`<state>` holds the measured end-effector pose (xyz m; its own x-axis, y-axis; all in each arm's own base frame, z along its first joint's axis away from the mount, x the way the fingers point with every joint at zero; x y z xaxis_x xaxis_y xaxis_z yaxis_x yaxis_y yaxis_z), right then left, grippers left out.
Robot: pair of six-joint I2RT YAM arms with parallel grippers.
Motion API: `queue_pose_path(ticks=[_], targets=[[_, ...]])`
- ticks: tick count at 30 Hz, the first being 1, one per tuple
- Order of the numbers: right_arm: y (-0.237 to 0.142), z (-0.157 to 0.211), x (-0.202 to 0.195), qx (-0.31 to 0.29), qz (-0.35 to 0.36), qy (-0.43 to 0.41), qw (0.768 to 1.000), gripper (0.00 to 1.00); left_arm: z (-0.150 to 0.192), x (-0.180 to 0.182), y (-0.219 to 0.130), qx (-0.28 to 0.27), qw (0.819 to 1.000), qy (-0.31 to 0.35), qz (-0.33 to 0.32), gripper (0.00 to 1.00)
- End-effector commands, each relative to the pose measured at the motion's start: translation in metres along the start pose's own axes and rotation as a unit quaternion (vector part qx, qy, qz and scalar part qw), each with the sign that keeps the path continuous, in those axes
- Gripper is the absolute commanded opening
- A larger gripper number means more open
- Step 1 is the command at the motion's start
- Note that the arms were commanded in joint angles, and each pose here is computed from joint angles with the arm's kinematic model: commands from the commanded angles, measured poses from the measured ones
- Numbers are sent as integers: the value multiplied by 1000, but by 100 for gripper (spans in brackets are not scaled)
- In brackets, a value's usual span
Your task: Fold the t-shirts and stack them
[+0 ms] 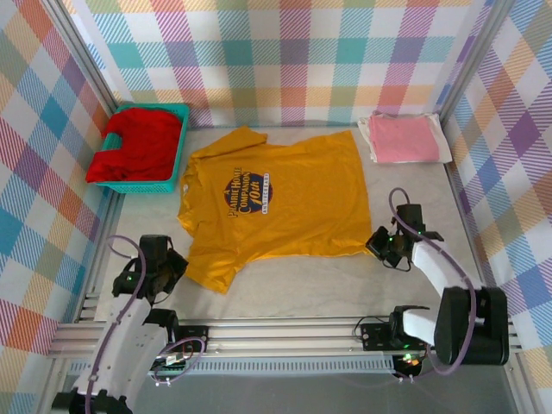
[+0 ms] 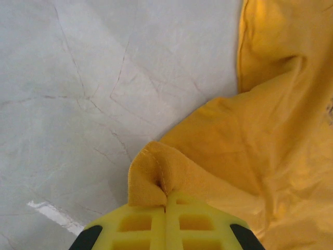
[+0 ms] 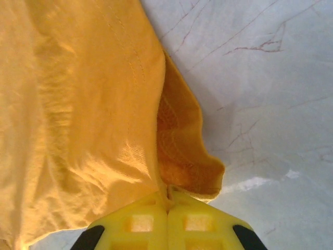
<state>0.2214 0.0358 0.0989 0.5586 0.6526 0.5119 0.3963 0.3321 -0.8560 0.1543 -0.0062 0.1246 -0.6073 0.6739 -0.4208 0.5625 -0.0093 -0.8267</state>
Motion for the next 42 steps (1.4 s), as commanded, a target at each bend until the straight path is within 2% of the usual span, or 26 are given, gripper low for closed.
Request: queue_pose_path(ticks=[1, 4, 6, 12, 16, 19, 21, 23, 25, 29, 36, 42], targets=[[-8, 10, -10, -1, 12, 9, 1000, 0, -1, 15, -15, -40, 999, -21, -18, 0], [-19, 21, -14, -2, 6, 13, 1000, 0, -1, 20, -28, -73, 997, -35, 3, 0], [-27, 27, -16, -5, 0, 15, 1000, 0, 0, 17, -31, -81, 995, -38, 33, 0], [-50, 37, -17, -21, -8, 12, 1000, 0, -9, 5, -50, -102, 992, -26, 66, 0], [-58, 32, -3, -20, -25, -3, 999, 0, -23, -6, -72, -131, 989, -1, 70, 0], [-67, 22, 10, -34, -33, -21, 999, 0, -33, -24, -75, -120, 989, 16, 82, 0], [-76, 15, 21, -43, -33, -34, 998, 0, -39, -33, -80, -109, 991, 9, 76, 0], [-87, 11, 28, -55, -33, -46, 997, 0, -47, -38, -93, -122, 989, 3, 78, 0], [-95, 9, 32, -62, -32, -57, 996, 0, -49, -43, -106, -137, 985, 6, 106, 0], [-92, 13, 25, -55, -19, -56, 997, 0, -44, -28, -119, -152, 984, 7, 88, 0], [-89, 21, 17, -54, -26, -47, 997, 0, -30, -22, -116, -132, 985, 1, 111, 0], [-80, 4, 28, -57, -19, -67, 996, 0, -39, -56, -74, -49, 992, 59, 103, 0]])
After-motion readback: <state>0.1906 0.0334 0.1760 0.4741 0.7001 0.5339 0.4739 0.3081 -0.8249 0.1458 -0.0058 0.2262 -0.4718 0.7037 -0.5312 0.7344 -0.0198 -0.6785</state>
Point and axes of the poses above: each hand's point on the last joint's axis, 136 mm out from that joint toward the fingers, its own y axis out along the fingers, its own x axis along the line the jaws close on, z = x × y, the point moved 6 cm from there along -y, back along the fingers, and after that the axes turned 6 degrees about y, right-handed, at the moved point
